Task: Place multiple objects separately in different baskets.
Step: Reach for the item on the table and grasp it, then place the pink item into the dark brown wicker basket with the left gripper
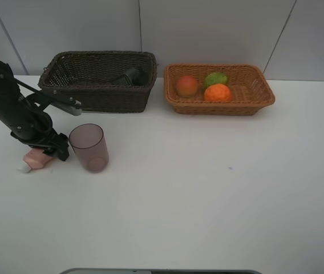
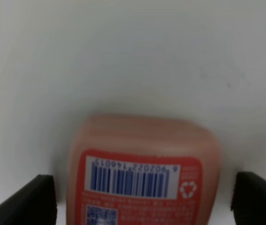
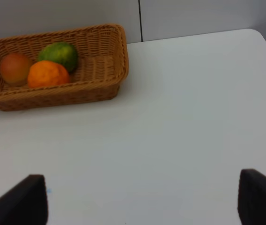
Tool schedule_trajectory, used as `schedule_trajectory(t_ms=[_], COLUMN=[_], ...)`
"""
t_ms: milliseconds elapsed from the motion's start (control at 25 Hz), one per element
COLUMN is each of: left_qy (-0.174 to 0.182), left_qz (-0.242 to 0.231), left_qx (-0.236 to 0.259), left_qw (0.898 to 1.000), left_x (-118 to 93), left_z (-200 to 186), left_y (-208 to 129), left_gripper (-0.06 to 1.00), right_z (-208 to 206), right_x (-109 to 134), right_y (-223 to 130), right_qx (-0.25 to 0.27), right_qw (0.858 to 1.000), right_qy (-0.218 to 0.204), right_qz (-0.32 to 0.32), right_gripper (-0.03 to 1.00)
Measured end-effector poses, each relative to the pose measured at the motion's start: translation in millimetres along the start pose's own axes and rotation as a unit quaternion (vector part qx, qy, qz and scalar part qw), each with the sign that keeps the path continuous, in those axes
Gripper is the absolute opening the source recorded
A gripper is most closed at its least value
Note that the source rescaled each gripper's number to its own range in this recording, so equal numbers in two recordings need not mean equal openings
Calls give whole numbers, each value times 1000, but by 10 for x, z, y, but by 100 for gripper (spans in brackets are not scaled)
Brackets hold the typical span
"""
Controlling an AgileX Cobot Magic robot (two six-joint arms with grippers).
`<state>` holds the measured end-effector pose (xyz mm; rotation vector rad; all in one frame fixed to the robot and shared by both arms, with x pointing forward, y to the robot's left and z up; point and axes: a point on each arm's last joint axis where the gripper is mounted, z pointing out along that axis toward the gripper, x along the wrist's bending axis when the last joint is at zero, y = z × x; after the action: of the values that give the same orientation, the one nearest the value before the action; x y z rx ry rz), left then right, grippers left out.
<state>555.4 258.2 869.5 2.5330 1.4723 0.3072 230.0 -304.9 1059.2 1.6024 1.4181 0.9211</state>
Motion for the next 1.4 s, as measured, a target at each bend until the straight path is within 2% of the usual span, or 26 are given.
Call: schedule_trajectory(t_ms=[480,560,680,720,1400], left_qy=[-3,-3,-3,-3,-3], left_qz=[-11,-11,-11,-11,-11], left_qx=[-2,-2,-2,-2,-3], left_qw=[1000,1000,1000,1000,1000], left_x=[-6,-6,-6,-6,-5], left_z=[0,0,0,0,0], left_y=[3,3,3,4,6], left_gripper=[96,90,72,70,70], right_z=[0,0,0,0,0], right_x=[0,0,0,0,0], right_y=[0,0,0,0,0], right_qx=[0,0,0,0,0], right_qw=[1000,1000,1000,1000,1000], right_qy=[0,0,0,0,0], right_qz=[0,0,0,0,0], right_gripper=[83,83,83,83,83])
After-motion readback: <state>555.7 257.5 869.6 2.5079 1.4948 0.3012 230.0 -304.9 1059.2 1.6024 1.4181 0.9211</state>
